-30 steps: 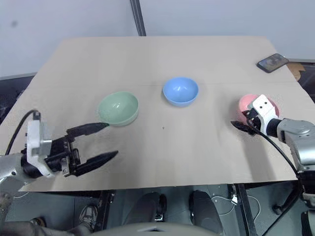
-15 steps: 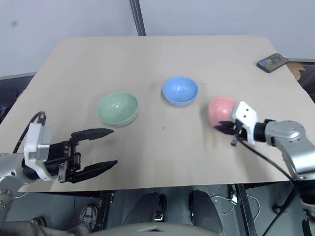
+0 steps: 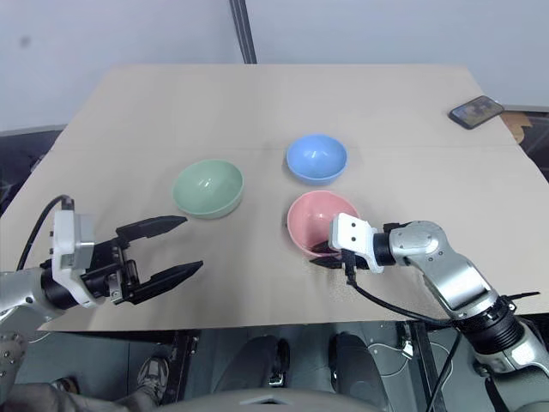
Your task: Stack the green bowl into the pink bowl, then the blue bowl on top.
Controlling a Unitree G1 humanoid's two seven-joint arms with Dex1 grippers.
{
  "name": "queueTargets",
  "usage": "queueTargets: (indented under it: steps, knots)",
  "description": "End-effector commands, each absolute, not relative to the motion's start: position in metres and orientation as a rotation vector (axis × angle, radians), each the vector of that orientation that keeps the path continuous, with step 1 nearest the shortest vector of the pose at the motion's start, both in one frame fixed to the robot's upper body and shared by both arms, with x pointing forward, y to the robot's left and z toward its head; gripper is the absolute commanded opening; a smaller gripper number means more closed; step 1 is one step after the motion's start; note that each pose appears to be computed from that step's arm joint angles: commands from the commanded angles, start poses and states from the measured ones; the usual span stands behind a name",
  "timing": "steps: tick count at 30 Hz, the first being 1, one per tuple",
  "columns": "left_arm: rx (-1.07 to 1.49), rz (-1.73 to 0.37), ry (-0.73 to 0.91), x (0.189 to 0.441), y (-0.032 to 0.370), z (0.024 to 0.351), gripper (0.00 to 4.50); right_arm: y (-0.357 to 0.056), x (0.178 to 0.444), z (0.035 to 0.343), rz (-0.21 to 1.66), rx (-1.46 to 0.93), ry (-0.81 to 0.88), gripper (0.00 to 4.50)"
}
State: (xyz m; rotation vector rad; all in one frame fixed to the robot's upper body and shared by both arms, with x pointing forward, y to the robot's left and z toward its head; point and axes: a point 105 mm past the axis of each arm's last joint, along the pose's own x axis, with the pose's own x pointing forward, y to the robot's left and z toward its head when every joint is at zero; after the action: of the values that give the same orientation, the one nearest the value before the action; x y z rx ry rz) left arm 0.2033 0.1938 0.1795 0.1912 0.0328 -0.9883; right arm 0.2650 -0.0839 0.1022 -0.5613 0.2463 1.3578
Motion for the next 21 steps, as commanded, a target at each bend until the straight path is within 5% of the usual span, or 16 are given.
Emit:
queueTargets:
  steps: [1,3,8,14,21]
  knots:
    - [0.197,-0.955,-0.004,0.204,0.191,0.187,4.50,-0.088,0.269,0.107,1.322,-0.598,0.204,2.35]
    - [0.207,-0.902,-0.005,0.209,0.193,0.187,4.50,-0.091,0.272,0.109,1.289,-0.584,0.194,3.20]
    - [0.492,-0.508,0.045,0.240,0.219,0.186,4.50,-0.099,0.257,0.150,1.339,-0.381,0.126,3.20]
    - [0.645,-0.478,0.168,0.262,0.216,0.182,4.50,-0.111,0.252,0.183,1.298,-0.297,0.028,3.20]
    - [0.766,-0.490,0.386,0.281,0.223,0.150,4.24,-0.111,0.265,0.182,1.201,-0.351,-0.030,3.23]
